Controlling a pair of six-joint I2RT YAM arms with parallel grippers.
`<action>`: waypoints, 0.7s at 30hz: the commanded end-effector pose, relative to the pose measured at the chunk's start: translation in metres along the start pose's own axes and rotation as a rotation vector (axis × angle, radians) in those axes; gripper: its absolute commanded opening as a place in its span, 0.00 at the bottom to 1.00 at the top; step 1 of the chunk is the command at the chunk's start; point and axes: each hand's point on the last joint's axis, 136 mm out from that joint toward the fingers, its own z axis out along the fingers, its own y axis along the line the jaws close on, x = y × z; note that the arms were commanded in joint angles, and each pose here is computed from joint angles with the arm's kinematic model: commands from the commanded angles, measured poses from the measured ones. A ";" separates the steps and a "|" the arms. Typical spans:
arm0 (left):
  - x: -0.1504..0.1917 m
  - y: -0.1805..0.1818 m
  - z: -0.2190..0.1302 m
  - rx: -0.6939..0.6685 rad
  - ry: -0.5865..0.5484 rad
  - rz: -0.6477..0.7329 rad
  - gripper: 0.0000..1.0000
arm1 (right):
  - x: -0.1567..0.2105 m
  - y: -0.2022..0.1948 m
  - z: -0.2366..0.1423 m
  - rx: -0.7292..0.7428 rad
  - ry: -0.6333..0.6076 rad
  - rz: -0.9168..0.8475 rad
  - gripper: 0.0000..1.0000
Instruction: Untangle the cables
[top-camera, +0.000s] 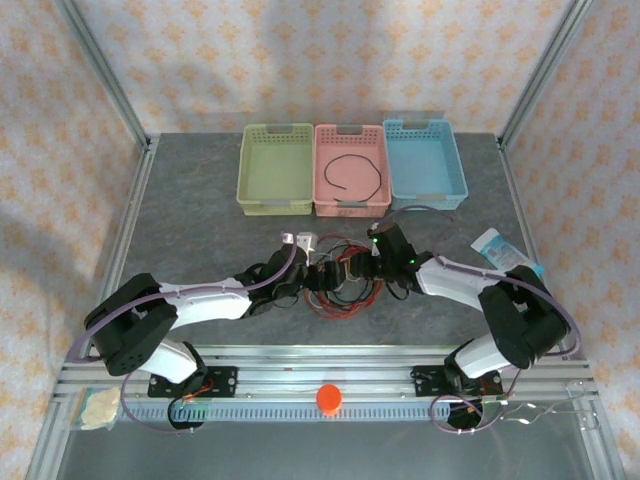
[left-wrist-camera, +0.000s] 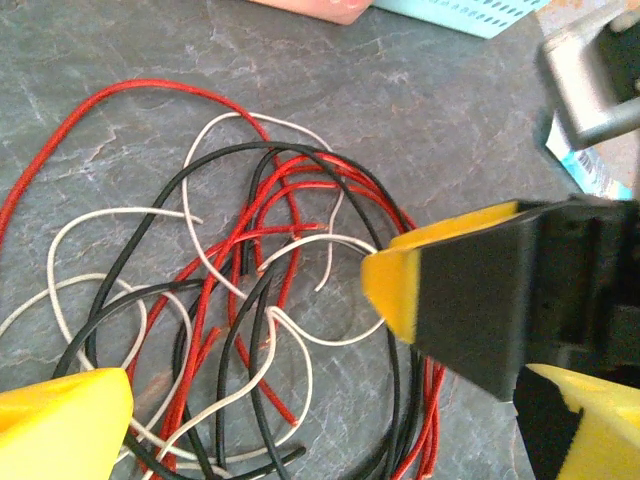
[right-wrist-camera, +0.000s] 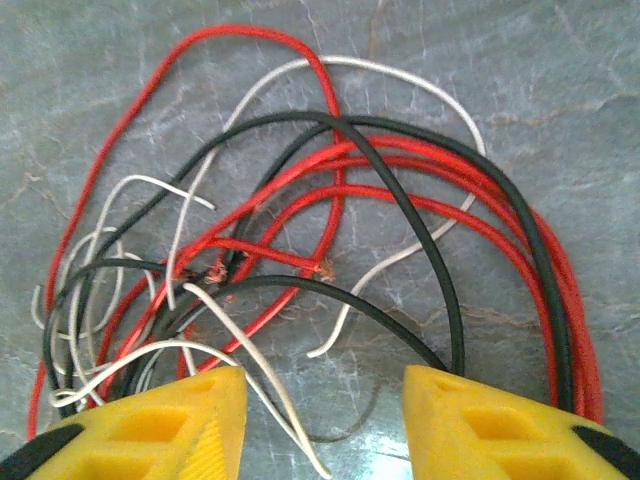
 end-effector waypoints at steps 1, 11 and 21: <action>-0.005 -0.003 0.003 0.030 -0.019 -0.027 0.99 | -0.004 0.008 0.003 -0.032 -0.007 -0.010 0.42; -0.007 0.003 0.002 0.003 -0.021 -0.016 0.99 | -0.002 0.010 0.010 -0.051 0.004 -0.001 0.33; -0.021 0.014 -0.002 -0.089 -0.055 0.032 0.99 | -0.009 0.012 0.000 -0.046 -0.025 -0.008 0.18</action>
